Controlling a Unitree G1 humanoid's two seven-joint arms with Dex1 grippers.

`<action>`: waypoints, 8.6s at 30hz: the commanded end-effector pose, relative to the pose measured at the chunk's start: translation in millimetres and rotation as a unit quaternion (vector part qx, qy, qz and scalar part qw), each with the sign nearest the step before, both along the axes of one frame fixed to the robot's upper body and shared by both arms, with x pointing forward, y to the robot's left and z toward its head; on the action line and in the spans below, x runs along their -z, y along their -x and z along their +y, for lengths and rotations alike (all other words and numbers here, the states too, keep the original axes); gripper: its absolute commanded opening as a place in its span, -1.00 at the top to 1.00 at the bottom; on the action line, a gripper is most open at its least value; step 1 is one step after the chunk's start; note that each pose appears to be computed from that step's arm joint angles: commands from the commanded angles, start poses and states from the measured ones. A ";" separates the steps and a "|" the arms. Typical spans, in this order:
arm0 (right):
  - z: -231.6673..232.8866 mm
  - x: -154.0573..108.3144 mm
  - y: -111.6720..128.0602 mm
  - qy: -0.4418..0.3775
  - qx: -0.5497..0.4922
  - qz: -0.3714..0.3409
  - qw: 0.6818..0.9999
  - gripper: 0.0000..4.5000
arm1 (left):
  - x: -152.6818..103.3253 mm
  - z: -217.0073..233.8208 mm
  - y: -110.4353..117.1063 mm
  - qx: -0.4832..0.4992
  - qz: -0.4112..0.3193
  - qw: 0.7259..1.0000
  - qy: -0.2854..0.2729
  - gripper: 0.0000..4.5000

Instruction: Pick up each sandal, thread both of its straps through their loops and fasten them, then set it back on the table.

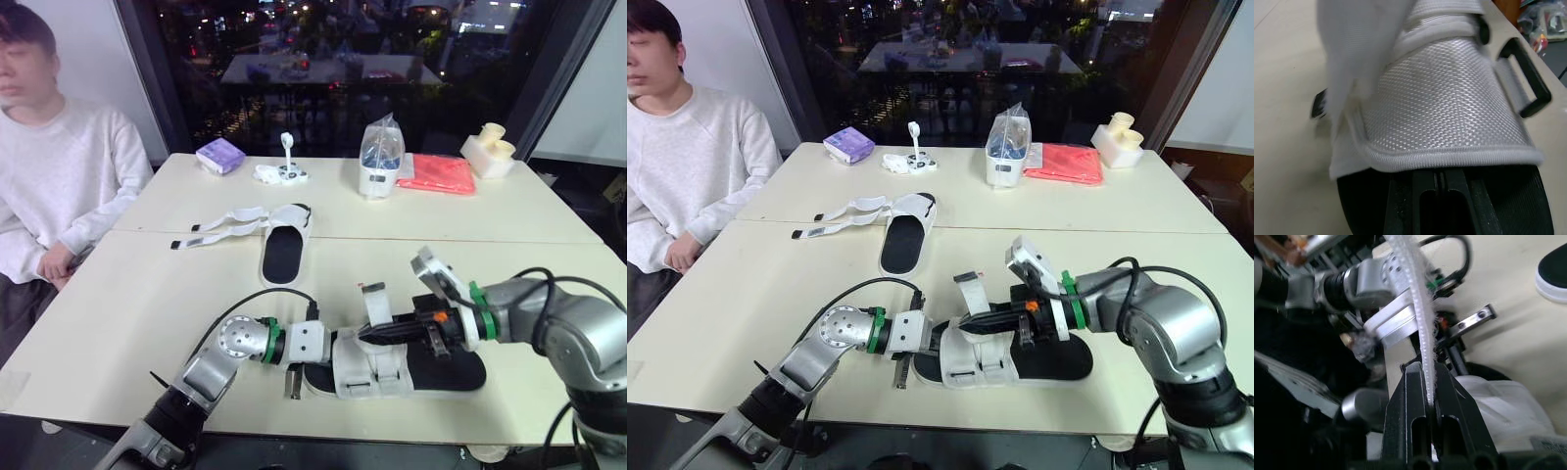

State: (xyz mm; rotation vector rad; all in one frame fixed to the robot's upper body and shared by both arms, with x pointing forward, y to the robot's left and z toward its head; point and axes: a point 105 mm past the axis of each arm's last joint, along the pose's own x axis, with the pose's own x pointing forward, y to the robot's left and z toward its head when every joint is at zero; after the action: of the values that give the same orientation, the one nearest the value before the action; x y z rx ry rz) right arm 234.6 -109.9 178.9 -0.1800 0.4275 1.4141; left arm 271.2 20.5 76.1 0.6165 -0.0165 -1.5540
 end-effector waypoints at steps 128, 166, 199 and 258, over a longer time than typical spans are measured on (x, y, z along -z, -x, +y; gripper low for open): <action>-8.7 43.7 -53.1 -0.019 0.143 0.160 0.977 0.97 | 53.1 4.4 24.8 -0.004 0.058 0.995 -0.078 1.00; -5.2 30.6 -37.6 0.023 0.092 -0.018 0.995 0.97 | 42.4 3.5 17.3 -0.005 0.051 0.996 -0.078 1.00; 4.6 26.9 -24.9 0.035 0.047 -0.145 0.988 0.97 | 45.1 4.2 17.8 -0.005 0.051 0.995 -0.080 1.00; 10.6 23.7 -2.4 0.008 0.029 0.056 0.998 -0.74 | 50.2 5.1 16.6 -0.007 0.049 0.996 -0.079 1.00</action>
State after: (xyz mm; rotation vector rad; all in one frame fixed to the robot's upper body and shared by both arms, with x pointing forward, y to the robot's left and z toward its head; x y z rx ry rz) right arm 238.8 -102.6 147.7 -0.0867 0.5585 1.3456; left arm 261.6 13.3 74.3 0.6327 -0.0429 -1.5679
